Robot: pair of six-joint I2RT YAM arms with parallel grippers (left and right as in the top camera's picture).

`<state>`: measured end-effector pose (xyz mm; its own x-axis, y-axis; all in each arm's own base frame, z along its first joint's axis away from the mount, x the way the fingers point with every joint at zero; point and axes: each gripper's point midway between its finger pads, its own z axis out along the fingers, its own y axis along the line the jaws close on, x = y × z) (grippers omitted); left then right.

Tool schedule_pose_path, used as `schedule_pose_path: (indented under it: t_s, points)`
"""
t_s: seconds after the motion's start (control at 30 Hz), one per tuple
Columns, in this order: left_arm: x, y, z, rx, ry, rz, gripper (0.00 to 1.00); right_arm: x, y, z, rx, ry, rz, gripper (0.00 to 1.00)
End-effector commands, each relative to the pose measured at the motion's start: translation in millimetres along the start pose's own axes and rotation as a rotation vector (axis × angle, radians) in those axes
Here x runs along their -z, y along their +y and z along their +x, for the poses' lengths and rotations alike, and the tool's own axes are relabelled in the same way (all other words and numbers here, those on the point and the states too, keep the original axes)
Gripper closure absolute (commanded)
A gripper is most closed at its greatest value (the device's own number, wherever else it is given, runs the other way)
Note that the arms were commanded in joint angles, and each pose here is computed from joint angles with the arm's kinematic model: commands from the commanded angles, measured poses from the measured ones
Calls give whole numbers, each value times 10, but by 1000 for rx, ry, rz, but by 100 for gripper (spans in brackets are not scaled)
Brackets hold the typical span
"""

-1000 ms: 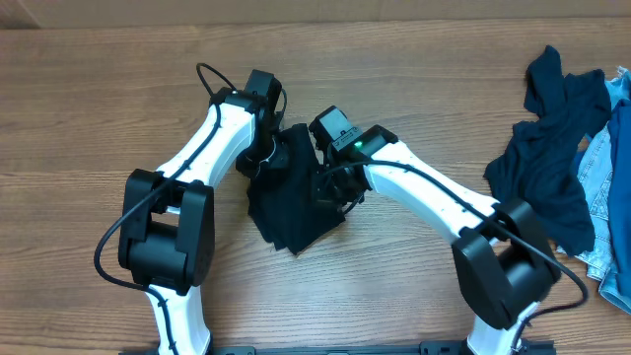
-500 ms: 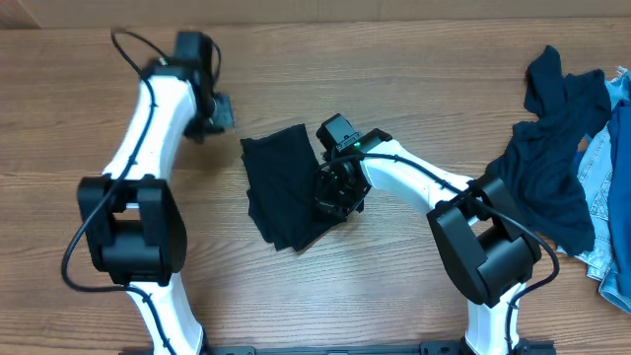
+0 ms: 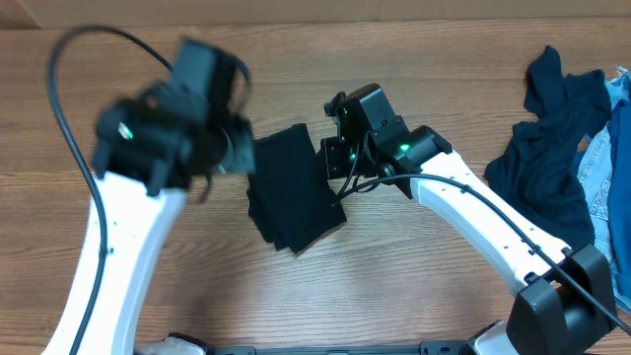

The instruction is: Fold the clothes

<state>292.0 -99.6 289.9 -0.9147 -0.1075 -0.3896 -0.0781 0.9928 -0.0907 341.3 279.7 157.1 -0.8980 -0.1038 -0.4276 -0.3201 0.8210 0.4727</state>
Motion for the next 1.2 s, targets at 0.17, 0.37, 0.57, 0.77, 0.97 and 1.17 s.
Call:
schedule_pose_path:
  t_s: [0.17, 0.37, 0.57, 0.77, 0.97, 1.17]
  points:
    - [-1635, -266, 1254, 32, 327, 10, 90, -436, -150, -106, -42, -13, 5, 96]
    - [-2231, -145, 1575, 1, 279, 39, 82, -915, -176, 17, -49, 56, -83, 96]
    - [-2299, 24, 1970, 13, 388, 9, 83, -1177, -255, 67, -48, 70, -99, 96]
    - [-2287, 33, 1999, 40, 403, 2, 85, -1391, -606, -149, -52, -36, -6, 96]
    - [-2112, -55, 1821, 15, 404, 9, 89, -366, 274, -766, 34, -99, -455, 69]
    - [-944, -529, 496, -99, 69, 128, 39, 234, -371, -613, -112, -63, -157, 21]
